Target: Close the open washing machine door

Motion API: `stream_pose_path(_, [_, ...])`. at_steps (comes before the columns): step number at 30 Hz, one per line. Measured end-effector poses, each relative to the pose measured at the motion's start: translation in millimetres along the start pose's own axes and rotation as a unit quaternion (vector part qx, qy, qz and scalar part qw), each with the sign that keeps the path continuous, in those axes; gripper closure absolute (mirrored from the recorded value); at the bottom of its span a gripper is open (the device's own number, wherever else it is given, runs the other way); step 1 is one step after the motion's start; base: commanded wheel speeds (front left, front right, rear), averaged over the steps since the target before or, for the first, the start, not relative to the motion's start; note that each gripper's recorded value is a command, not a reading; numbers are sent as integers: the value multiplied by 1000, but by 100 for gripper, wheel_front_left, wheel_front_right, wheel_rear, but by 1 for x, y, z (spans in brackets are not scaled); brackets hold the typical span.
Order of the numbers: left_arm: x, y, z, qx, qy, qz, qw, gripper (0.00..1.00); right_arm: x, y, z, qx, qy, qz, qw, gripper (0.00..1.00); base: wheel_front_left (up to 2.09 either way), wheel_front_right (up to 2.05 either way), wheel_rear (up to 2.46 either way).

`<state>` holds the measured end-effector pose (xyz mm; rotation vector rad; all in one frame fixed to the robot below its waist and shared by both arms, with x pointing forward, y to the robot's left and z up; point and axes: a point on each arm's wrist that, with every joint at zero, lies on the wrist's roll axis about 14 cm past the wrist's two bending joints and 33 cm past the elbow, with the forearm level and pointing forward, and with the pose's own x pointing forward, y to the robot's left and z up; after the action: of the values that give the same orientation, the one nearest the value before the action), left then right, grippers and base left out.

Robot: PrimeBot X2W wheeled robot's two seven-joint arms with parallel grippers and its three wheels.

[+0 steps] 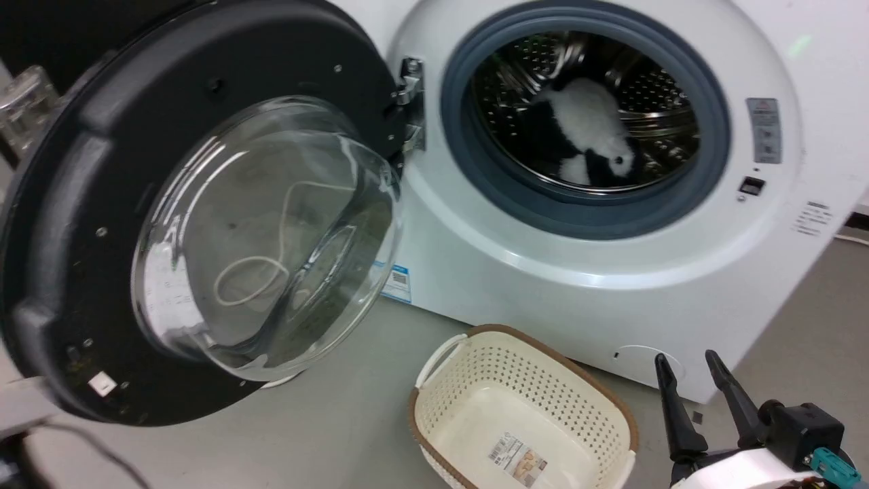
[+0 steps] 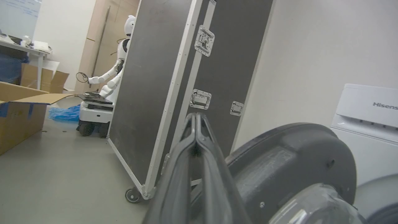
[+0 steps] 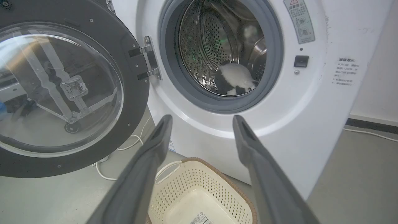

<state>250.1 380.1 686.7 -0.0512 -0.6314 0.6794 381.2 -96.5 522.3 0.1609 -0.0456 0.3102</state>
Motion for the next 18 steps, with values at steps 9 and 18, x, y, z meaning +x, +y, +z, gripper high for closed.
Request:
stream_pose_path(9, [-12, 72, -77, 8, 142, 74, 987, 100, 10, 7, -17, 11, 17, 13, 1000, 0, 0, 0, 0])
stream_pose_path(18, [18, 81, -114, -63, 222, 77, 970, 100, 23, 3, -37, 13, 37, 14, 999, 0, 0, 0, 0])
